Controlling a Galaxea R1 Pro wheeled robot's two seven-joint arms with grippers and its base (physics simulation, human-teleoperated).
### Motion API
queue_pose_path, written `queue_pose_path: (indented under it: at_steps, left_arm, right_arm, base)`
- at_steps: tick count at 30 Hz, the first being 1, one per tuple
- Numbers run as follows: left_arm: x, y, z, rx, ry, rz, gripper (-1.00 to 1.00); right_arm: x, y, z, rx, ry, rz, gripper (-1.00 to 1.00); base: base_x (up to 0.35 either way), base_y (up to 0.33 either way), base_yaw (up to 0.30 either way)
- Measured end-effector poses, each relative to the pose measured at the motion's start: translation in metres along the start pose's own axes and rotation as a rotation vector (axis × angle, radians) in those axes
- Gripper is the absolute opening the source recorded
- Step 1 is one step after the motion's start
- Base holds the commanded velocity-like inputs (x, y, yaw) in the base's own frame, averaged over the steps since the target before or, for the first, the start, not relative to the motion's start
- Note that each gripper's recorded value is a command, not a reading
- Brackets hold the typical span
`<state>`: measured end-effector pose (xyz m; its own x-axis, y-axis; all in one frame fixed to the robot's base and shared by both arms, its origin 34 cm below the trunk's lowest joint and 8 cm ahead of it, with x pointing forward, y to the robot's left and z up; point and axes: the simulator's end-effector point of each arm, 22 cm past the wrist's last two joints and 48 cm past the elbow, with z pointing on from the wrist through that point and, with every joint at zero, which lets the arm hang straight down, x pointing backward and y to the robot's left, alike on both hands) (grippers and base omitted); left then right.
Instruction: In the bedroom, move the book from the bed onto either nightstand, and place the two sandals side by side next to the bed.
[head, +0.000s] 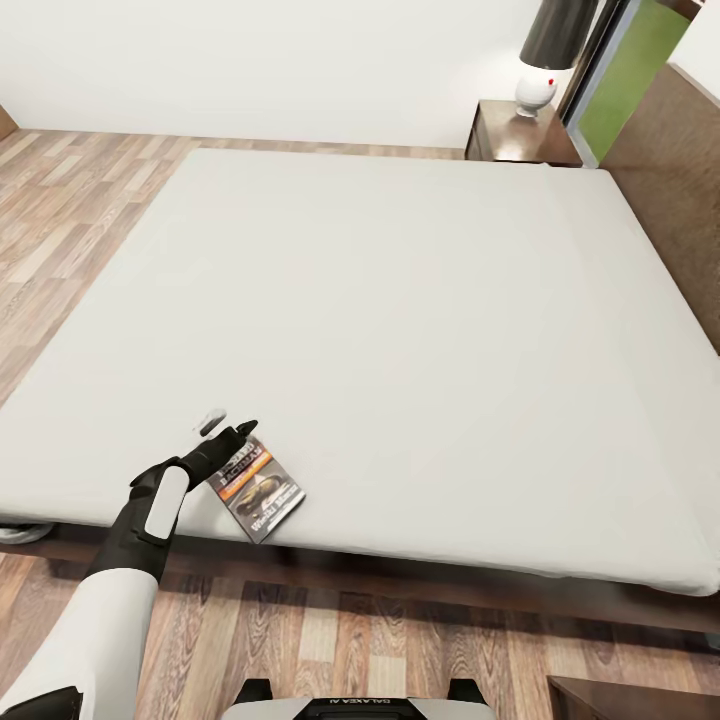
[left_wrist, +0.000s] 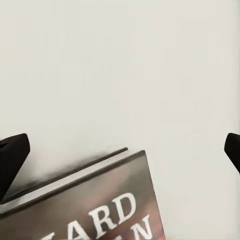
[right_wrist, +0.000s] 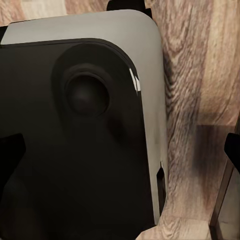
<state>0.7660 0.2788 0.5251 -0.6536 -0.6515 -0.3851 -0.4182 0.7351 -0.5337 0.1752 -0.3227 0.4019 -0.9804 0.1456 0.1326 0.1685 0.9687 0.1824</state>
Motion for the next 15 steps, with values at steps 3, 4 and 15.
queue_pose_path:
  at_steps: [3, 4, 15]
  left_arm:
    - [-0.0001, 0.0000, 0.0000, 0.000, 0.000, 0.000, 1.00]
    - [-0.0001, 0.0000, 0.0000, 0.000, 0.000, 0.000, 1.00]
    - [0.0035, 0.0007, 0.0010, 0.001, 0.008, -0.010, 1.00]
  right_arm:
    - [0.0000, -0.0003, -0.0001, 0.000, 0.000, 0.000, 1.00]
    - [-0.0001, -0.0005, -0.0001, 0.001, 0.000, 0.000, 1.00]
    - [0.0001, 0.0000, 0.0000, 0.000, 0.001, 0.000, 1.00]
  base:
    - [0.000, -0.006, 0.000]
    - [0.000, -0.002, 0.000]
    - [-0.061, 0.000, 0.000]
